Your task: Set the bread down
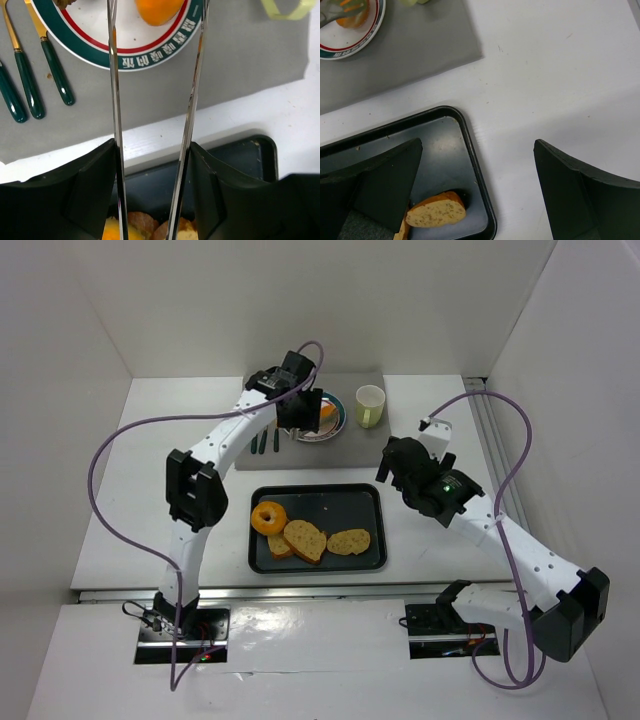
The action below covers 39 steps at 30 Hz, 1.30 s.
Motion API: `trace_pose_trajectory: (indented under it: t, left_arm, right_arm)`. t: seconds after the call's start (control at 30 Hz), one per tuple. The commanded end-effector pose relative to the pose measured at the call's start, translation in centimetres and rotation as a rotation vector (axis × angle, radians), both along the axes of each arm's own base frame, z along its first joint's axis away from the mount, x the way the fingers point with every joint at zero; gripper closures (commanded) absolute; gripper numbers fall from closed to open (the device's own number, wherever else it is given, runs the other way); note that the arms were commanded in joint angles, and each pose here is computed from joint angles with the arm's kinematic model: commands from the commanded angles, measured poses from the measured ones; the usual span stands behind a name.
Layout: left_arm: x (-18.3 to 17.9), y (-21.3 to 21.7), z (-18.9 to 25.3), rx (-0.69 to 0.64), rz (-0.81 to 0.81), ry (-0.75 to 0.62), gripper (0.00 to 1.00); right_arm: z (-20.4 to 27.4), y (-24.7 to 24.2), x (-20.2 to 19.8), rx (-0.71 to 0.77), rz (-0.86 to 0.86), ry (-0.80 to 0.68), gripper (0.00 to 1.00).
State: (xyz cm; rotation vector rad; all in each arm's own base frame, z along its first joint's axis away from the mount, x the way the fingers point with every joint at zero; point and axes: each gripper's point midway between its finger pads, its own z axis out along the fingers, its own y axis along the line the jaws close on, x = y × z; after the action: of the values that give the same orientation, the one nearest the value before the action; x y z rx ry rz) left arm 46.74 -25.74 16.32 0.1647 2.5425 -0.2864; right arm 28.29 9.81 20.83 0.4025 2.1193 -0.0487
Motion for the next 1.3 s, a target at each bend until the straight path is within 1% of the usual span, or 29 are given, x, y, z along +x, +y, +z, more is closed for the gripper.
trace_pose_trajectory:
  t: [0.0,0.07,0.13,0.17,0.23,0.27,0.3,0.33,0.37,0.4,0.43,0.47,0.5,0.53,0.57,0.6,0.63,0.67,0.73,0.77,0.8,0.83,0.9,0.93,1.0,1.07,1.27]
  left_arm:
    - [-1.0,-0.2,7.0,-0.093,-0.025,-0.123,0.32]
    - [-1.7,-0.2,7.5,-0.105,-0.035,-0.121,0.34]
    - [-3.3,-0.9,9.8,-0.142,-0.072,-0.147,0.37]
    - [-3.9,-0.8,9.9,-0.149,-0.08,-0.14,0.42]
    - [-5.5,-1.2,11.1,-0.159,-0.103,-0.155,0.47]
    - [-6.6,-0.6,13.0,-0.176,-0.105,-0.187,0.48]
    - [-8.0,-0.1,11.9,-0.149,-0.106,-0.152,0.48]
    - [-8.7,0.7,11.8,-0.13,-0.093,-0.148,0.48]
    - [-9.5,1.5,11.7,-0.117,-0.083,-0.148,0.46]
    - [-11.7,2.6,11.0,-0.081,-0.091,-0.126,0.41]
    - [-13.0,3.6,10.3,-0.019,-0.072,-0.12,0.4]
    - [-14.0,4.5,9.8,0.013,-0.056,-0.115,0.4]
    - [-15.5,5.6,7.8,0.066,-0.053,-0.071,0.39]
    - [-17.0,6.3,8.4,0.061,-0.046,-0.083,0.39]
    - [-18.2,6.5,7.9,0.069,-0.062,-0.07,0.39]
    - [-19.6,7.2,6.4,0.089,-0.045,-0.026,0.39]
    - [-20.6,7.1,6.2,0.085,-0.061,-0.023,0.39]
    - [-21.7,7.4,6.8,0.07,-0.065,-0.035,0.39]
    - [-23.6,8.0,5.9,0.082,-0.052,-0.002,0.39]
    - [-24.6,8.0,6.4,0.076,-0.064,-0.015,0.39]
    - [-25.2,8.0,6.5,0.07,-0.046,-0.01,0.39]
    - [-26.3,8.8,5.9,0.101,-0.039,0.023,0.39]
    - [-27.5,9.0,5.6,0.139,-0.042,0.045,0.39]
    - [-28.2,9.1,5.6,0.134,-0.02,0.057,0.39]
    - [-29.6,8.7,5.6,0.136,-0.041,0.075,0.39]
    - [-30.4,8.5,5.6,0.113,-0.034,0.076,0.39]
    - [-31.3,9.5,3.8,0.142,0.026,0.116,0.39]
  right_arm:
    - [-0.1,-0.1,0.0,0.013,-0.012,0.002,0.0]
    - [0.0,0.0,0.2,0.02,-0.012,-0.006,0.0]
    - [0.0,0.2,0.2,0.025,-0.006,-0.003,0.0]
    - [0.0,0.2,0.2,0.025,-0.006,-0.003,0.0]
    - [-0.1,0.3,0.1,0.03,0.001,0.001,0.0]
    - [-0.1,0.3,0.1,0.03,0.001,0.001,0.0]
    - [-0.1,0.3,0.1,0.03,0.001,0.001,0.0]
    - [-0.2,0.5,0.1,0.035,0.007,0.005,0.0]
    - [0.1,0.4,0.0,0.041,0.007,-0.002,0.0]
    - [0.2,0.5,0.1,0.04,0.012,-0.009,0.0]
    - [0.2,0.5,0.1,0.04,0.012,-0.009,0.0]
    - [0.2,0.5,0.1,0.04,0.012,-0.009,0.0]
    - [0.0,0.5,0.2,0.034,0.012,-0.002,0.0]
    - [0.0,0.6,0.2,0.034,0.012,-0.002,0.0]
    - [-0.2,0.7,0.4,0.025,0.018,0.001,0.0]
    - [-0.2,0.7,0.4,0.025,0.018,0.002,0.0]
    - [-0.2,0.7,0.4,0.025,0.018,0.002,0.0]
    - [-0.5,0.7,0.5,0.017,0.018,0.011,0.0]
    - [-0.3,1.1,0.8,0.02,0.031,0.008,0.0]
    - [-0.3,1.1,0.8,0.02,0.031,0.008,0.0]
    - [-0.2,1.4,0.9,0.032,0.037,0.004,0.0]
    - [-0.4,1.5,1.1,0.024,0.042,0.005,0.0]
    - [-0.8,1.7,1.2,0.023,0.049,0.019,0.0]
    - [-0.7,2.0,1.2,0.034,0.057,0.016,0.0]
    - [-0.8,2.1,1.5,0.03,0.056,0.022,0.0]
    - [-0.7,2.4,1.6,0.034,0.07,0.019,0.0]
    - [-0.8,3.1,2.0,0.044,0.09,0.021,0.0]
